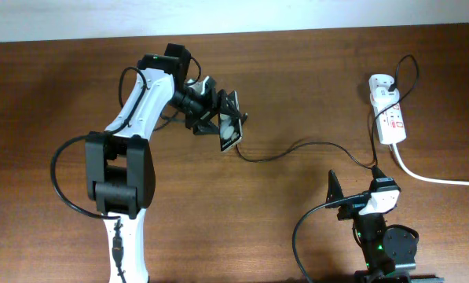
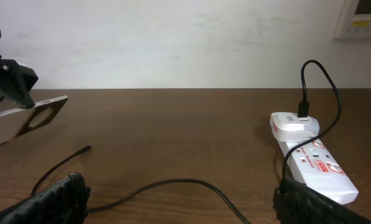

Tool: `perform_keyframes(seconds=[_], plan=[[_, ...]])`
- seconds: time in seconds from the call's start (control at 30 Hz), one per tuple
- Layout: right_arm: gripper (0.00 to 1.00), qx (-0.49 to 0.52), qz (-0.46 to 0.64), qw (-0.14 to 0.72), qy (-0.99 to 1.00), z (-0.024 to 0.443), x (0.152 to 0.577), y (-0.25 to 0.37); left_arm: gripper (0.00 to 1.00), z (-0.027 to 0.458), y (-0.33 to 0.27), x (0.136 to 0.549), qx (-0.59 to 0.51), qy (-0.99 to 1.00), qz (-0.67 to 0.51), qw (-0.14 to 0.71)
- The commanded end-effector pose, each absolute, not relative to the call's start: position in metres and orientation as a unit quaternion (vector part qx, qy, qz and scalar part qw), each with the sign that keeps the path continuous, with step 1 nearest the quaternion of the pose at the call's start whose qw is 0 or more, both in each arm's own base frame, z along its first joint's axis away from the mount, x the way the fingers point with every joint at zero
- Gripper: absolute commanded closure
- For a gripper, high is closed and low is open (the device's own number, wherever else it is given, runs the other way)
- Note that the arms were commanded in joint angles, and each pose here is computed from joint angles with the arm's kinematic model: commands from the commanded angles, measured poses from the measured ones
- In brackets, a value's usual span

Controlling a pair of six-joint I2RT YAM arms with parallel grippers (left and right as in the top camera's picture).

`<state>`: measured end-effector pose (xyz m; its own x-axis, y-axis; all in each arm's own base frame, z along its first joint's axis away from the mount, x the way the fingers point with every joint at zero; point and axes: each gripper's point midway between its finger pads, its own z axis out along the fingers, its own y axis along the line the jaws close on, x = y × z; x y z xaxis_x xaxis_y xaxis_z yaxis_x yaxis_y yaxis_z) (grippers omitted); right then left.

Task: Plug charger to phone and switch on socket
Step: 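Lift the phone with the left gripper and tilt it upright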

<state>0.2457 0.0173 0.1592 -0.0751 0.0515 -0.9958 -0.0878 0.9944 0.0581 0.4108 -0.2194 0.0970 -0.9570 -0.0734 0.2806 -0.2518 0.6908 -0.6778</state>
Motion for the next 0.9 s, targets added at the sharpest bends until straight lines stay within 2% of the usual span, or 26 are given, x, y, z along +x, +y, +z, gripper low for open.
perform_keyframes(seconds=[0.0, 0.13, 0.43, 0.73, 0.8, 0.87], plan=[[0.02, -0.014, 0.058, 0.678, 0.733, 0.157, 0.245, 0.020, 0.79, 0.112, -0.226, 0.416, 0.168, -0.889, 0.400, 0.151], [0.02, -0.014, 0.058, 0.678, 0.733, 0.157, 0.245, 0.020, 0.80, 0.136, -0.242, 0.412, 0.193, -0.843, 0.461, 0.200], [0.01, -0.014, 0.058, 0.678, 0.733, 0.157, 0.245, 0.020, 0.80, 0.148, -0.248, 0.410, 0.325, -0.778, 0.448, 0.297], [0.01, -0.014, 0.058, 0.678, 0.733, 0.157, 0.245, 0.020, 0.85, 0.153, -0.250, 0.409, 0.341, -0.763, 0.450, 0.316], [0.01, -0.014, 0.058, 0.678, 0.733, 0.157, 0.245, 0.020, 0.90, 0.153, -0.250, 0.409, 0.341, -0.763, 0.450, 0.316], [0.01, -0.014, 0.058, 0.678, 0.733, 0.157, 0.245, 0.020, 0.90, 0.153, -0.250, 0.409, 0.343, -0.762, 0.450, 0.317]])
